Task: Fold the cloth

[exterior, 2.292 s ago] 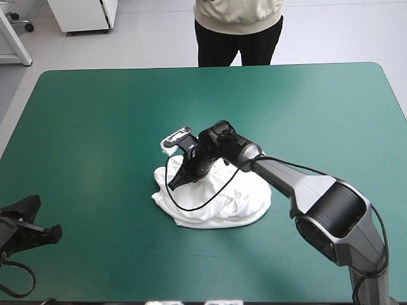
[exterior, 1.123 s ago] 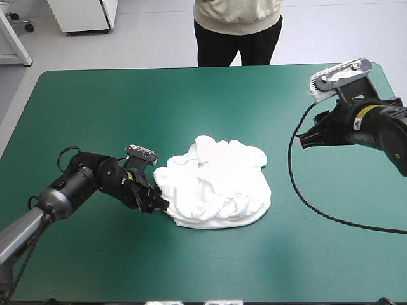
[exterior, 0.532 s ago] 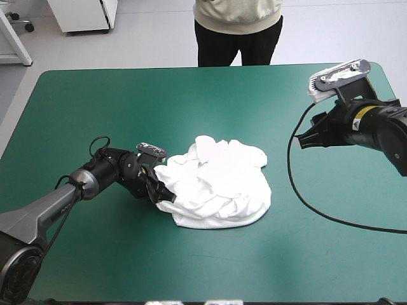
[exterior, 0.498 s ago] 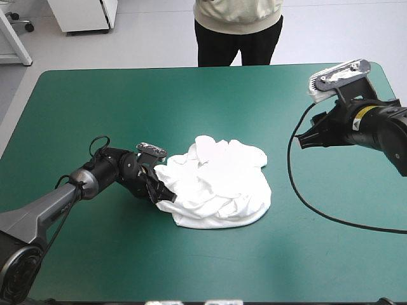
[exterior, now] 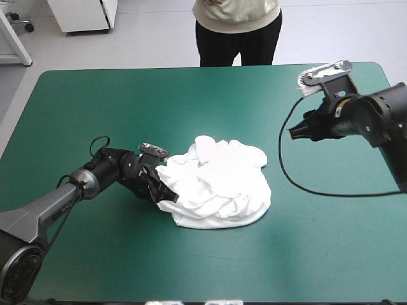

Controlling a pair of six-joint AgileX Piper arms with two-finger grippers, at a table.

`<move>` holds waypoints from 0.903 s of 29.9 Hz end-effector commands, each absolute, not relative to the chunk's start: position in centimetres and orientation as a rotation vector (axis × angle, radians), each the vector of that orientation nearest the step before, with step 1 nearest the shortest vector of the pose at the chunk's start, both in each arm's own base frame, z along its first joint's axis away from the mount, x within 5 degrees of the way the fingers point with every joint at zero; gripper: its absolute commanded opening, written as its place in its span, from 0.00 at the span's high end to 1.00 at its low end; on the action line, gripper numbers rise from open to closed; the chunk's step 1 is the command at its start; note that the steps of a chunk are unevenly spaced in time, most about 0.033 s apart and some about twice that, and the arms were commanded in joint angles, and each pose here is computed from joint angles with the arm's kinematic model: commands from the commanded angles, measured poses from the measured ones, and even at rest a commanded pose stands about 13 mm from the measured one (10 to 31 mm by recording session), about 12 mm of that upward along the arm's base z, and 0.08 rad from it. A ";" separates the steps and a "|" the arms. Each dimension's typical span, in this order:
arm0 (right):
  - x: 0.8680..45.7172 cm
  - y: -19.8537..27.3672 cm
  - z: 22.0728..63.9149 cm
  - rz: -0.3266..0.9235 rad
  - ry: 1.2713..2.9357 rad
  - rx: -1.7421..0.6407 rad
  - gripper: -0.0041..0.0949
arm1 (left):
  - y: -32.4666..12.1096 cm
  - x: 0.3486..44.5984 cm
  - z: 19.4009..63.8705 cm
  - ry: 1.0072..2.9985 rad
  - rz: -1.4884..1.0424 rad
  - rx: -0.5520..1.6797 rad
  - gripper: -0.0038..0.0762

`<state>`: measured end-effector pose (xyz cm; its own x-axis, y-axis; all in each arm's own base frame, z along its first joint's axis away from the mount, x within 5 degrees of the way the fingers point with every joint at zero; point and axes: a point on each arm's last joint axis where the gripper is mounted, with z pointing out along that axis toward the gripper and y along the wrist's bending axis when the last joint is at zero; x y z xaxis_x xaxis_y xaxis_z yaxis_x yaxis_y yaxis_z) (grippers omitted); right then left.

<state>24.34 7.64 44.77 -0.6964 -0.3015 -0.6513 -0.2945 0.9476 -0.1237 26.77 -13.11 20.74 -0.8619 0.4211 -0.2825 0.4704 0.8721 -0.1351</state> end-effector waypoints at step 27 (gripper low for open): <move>39.1 13.8 25.5 0.242 2.732 -0.556 0.57 | -13.4 26.4 20.8 2.815 -0.312 0.707 0.96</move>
<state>39.15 13.83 23.55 -0.8856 -0.3500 -0.3053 -0.3917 0.9161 0.0861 26.73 -13.13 20.74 -0.8583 0.4296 -0.2807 0.4786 0.8675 -0.1359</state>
